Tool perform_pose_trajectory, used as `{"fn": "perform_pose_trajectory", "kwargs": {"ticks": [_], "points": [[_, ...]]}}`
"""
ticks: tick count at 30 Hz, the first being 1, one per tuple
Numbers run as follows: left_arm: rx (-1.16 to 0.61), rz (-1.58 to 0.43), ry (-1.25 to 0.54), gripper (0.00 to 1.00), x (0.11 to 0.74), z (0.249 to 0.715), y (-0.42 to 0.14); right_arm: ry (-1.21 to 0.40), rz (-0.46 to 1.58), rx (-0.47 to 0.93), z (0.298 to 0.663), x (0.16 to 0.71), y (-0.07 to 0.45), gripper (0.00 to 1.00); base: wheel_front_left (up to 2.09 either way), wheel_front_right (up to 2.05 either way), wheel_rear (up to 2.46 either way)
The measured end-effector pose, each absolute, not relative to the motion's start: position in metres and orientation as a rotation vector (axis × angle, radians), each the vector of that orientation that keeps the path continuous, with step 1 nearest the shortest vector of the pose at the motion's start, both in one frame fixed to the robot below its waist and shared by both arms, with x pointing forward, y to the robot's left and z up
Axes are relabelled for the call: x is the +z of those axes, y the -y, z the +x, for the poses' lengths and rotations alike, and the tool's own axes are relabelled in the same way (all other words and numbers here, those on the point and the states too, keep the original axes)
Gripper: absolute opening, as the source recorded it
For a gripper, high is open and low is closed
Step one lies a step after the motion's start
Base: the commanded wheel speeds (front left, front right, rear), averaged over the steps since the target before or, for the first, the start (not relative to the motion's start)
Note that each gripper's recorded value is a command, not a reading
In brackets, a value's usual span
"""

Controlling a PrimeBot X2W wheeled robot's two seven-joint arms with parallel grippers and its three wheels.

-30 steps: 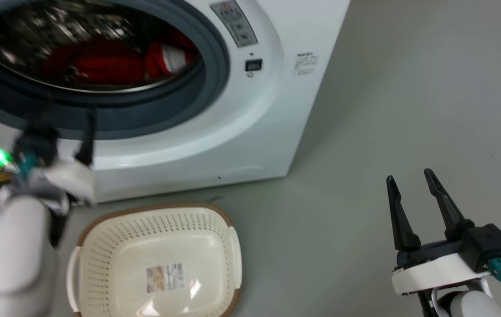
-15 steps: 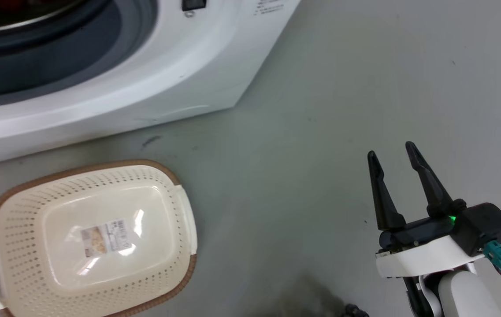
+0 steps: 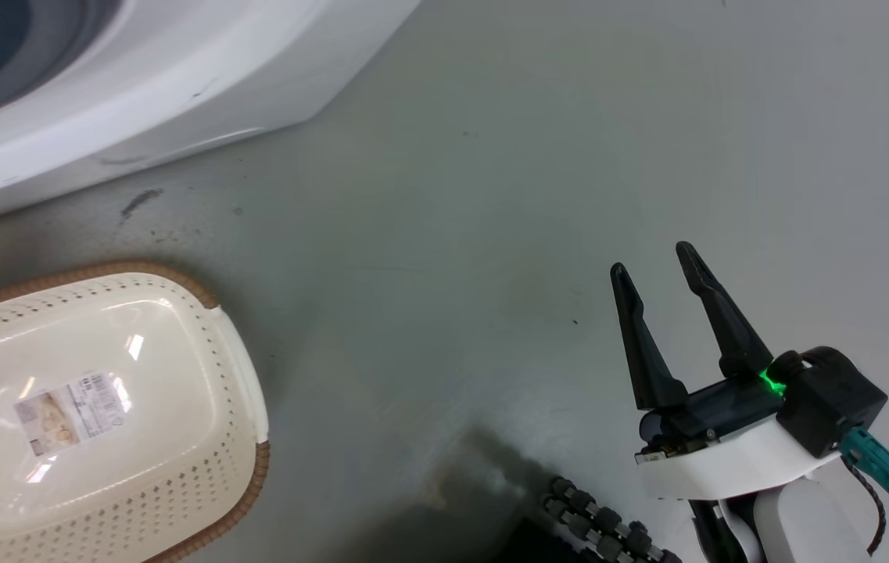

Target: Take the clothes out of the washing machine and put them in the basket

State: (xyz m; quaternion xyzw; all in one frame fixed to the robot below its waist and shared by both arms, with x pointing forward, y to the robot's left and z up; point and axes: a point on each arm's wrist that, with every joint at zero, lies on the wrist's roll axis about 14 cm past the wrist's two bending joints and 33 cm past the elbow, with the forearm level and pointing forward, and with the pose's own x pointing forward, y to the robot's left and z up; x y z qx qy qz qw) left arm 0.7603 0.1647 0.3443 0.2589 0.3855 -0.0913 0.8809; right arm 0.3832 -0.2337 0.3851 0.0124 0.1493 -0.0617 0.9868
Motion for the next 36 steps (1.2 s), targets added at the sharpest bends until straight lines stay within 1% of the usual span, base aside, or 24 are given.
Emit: {"fn": "perform_pose_trajectory", "kwargs": {"ticks": [4,14,15,16,19,24,30,33,36], "points": [[-0.188,0.541,-0.892,1.00,0.309,0.759,-0.168,-0.330,0.025,-0.144,0.380,0.377,0.238,1.00,0.00,0.00,0.00],[-0.161,0.528,-0.982,1.00,0.285,0.749,-0.185,-0.331,0.033,-0.139,0.384,0.374,0.236,1.00,0.00,0.00,0.00],[-0.162,0.522,-0.987,0.31,0.284,0.749,-0.184,-0.332,0.033,-0.138,0.384,0.373,0.236,1.00,0.00,0.00,0.00],[-0.165,0.515,-0.989,0.00,0.283,0.748,-0.184,-0.333,0.033,-0.138,0.385,0.373,0.236,1.00,0.00,0.00,0.00],[-0.172,0.510,-0.980,0.00,0.282,0.750,-0.181,-0.334,0.033,-0.135,0.386,0.372,0.235,1.00,0.00,0.00,0.00],[-0.187,0.497,-0.887,0.00,0.295,0.762,-0.175,-0.320,0.032,-0.124,0.391,0.374,0.233,1.00,0.00,0.00,0.00],[-0.214,0.421,-0.631,0.00,0.342,0.781,-0.149,-0.270,0.018,-0.123,0.398,0.389,0.238,1.00,0.00,0.00,0.00],[-0.214,0.332,-0.514,0.00,0.363,0.782,-0.136,-0.236,0.007,-0.126,0.402,0.399,0.242,1.00,0.00,0.00,0.00],[-0.214,0.286,-0.412,0.00,0.385,0.777,-0.131,-0.199,-0.003,-0.128,0.404,0.411,0.244,1.00,0.00,0.00,0.00]]}}
